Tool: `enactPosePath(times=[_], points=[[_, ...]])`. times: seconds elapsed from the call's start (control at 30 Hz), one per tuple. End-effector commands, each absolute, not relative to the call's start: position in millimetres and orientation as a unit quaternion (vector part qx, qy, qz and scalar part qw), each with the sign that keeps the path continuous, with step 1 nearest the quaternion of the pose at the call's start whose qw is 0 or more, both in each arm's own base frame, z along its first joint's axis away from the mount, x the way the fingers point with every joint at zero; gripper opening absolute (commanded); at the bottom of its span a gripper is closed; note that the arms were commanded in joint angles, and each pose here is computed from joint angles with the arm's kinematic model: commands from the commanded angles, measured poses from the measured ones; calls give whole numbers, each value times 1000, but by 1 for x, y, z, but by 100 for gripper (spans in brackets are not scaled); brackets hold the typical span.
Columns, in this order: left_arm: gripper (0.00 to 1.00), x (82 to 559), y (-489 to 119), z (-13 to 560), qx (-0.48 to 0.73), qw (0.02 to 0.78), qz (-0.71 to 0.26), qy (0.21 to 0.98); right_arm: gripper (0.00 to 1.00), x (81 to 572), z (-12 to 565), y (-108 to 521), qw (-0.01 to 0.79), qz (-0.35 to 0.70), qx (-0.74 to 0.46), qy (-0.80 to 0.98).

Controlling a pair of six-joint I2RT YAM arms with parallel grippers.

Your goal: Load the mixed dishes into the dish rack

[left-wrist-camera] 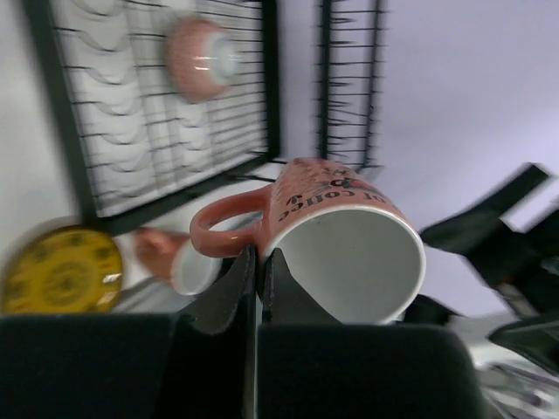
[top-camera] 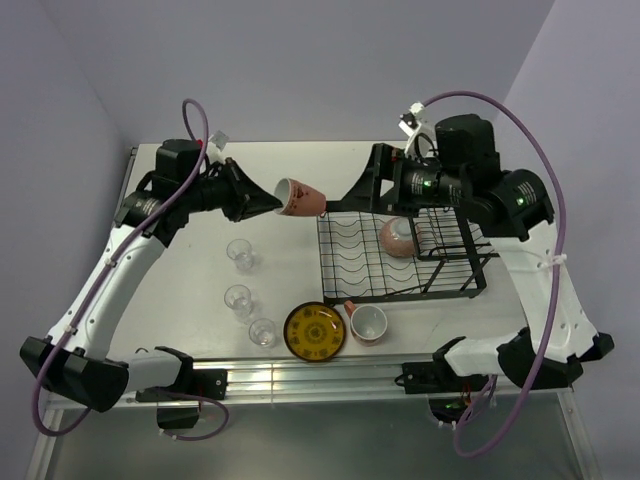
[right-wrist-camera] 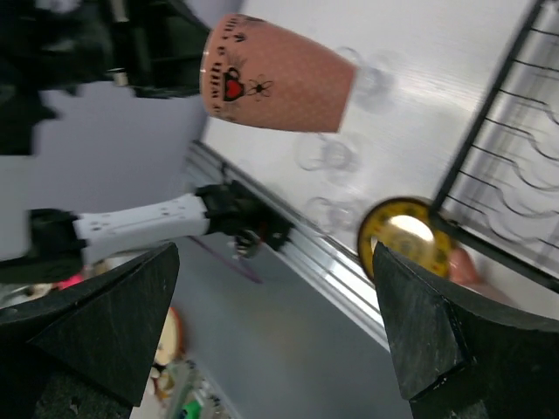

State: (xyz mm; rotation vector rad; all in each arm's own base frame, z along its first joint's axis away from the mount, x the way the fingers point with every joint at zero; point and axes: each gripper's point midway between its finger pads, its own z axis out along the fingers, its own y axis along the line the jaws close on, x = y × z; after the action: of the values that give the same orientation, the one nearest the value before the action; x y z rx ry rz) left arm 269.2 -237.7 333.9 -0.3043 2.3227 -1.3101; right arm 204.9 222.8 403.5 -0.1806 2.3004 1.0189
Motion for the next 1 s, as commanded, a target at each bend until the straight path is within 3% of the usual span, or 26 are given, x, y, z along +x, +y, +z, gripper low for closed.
enactPosePath(times=[0.0,0.2,0.4,0.97], points=[[0,246,-262,403,-79,178,-629,753,99,188,451,245,305,510,-113,796],[0,226,-263,445,-63,156,-731,661,98,180,476,256,279,590,-120,748],[0,215,-258,467,-59,150,-764,625,98,187,482,259,274,603,-114,740],[0,208,-255,481,-59,146,-775,611,94,211,493,273,273,636,-119,712]])
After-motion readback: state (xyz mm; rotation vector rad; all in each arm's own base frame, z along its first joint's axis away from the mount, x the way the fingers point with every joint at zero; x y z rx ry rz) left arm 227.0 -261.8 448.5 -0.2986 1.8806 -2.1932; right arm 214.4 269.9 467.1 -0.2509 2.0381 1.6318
